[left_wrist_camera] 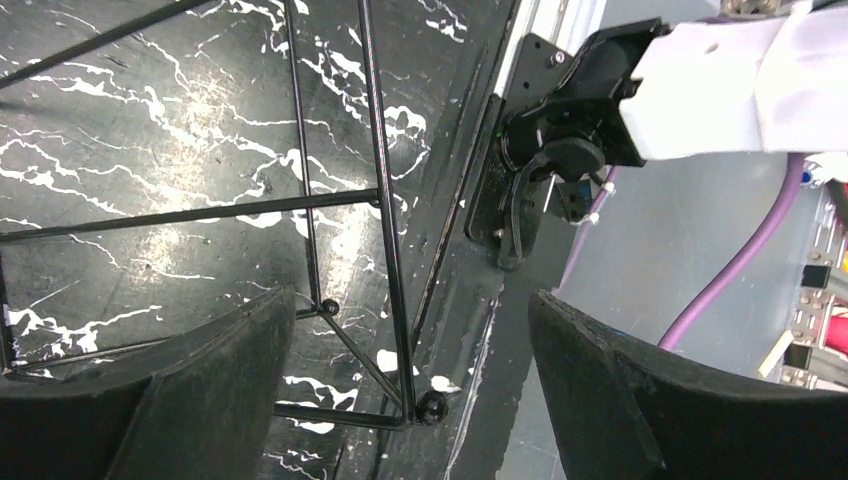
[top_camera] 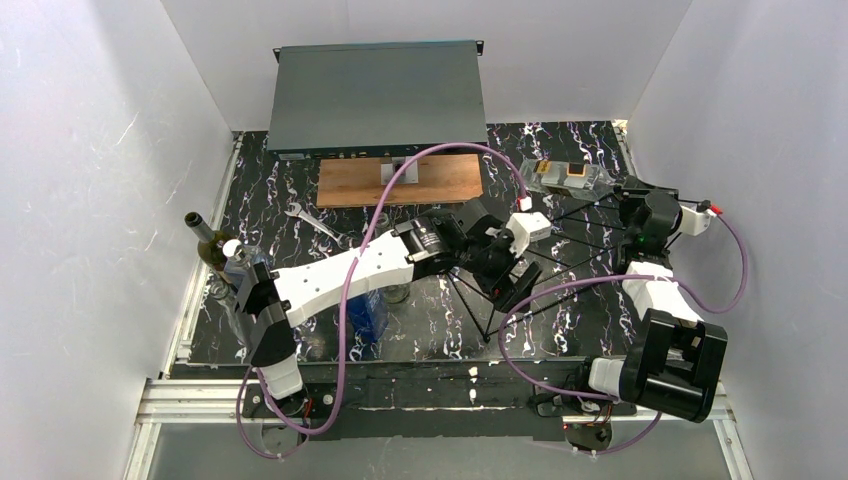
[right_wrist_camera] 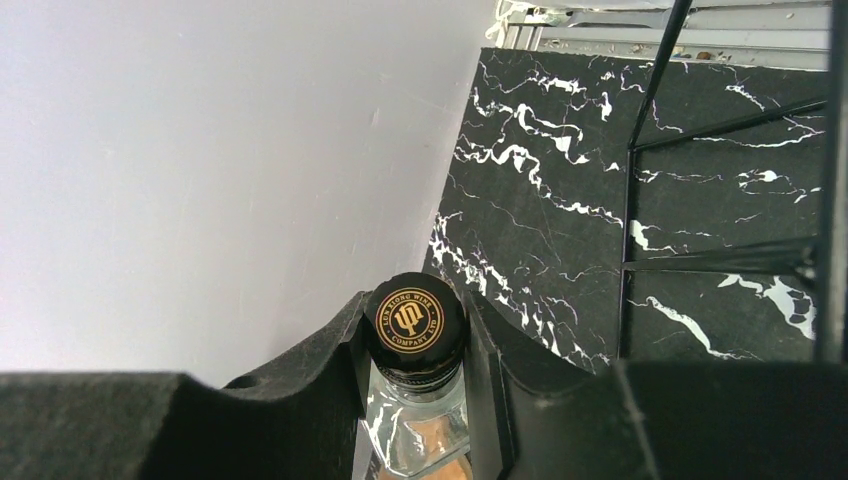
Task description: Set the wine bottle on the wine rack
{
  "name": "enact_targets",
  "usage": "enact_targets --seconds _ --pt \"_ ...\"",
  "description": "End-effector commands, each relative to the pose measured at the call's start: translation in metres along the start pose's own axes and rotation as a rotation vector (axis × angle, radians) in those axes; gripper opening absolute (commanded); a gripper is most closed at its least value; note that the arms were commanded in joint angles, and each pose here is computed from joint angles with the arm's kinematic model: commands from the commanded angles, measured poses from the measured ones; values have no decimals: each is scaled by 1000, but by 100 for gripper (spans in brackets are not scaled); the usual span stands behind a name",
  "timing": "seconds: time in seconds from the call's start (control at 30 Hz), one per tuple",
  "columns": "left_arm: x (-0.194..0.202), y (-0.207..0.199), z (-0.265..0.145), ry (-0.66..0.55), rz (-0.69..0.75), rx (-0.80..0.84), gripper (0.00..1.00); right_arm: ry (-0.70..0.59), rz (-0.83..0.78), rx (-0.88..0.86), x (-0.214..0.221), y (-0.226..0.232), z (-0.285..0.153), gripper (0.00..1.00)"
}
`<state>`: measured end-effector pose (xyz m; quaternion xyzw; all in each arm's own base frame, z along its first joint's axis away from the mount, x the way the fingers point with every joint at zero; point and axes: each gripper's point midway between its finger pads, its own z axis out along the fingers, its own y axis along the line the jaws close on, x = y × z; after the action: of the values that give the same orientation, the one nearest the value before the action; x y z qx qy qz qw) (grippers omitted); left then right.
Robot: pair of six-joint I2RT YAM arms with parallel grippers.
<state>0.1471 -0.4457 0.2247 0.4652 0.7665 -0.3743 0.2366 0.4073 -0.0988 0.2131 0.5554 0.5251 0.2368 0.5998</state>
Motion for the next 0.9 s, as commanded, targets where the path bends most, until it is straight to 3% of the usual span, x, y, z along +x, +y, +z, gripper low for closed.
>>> enact_targets --seconds 0.0,0.27,0.4,0.47,0.77,0.87 --pt "5 4 1 -3 -16 -34 79 -103 232 -241 -41 80 -17 1" --pt "27 41 10 50 -59 -218 43 -127 280 -282 -52 97 -26 1" --pt "26 65 -4 23 -55 -374 12 -145 264 -312 -59 105 -31 1" --pt "24 72 -15 0 -48 -431 2 -146 249 -319 -59 108 -32 1" --pt "25 75 -30 -57 -77 -475 0 -244 80 -305 -75 111 -31 1" --pt "29 78 -36 -62 -82 -500 0 -274 102 -288 -84 103 -30 1"
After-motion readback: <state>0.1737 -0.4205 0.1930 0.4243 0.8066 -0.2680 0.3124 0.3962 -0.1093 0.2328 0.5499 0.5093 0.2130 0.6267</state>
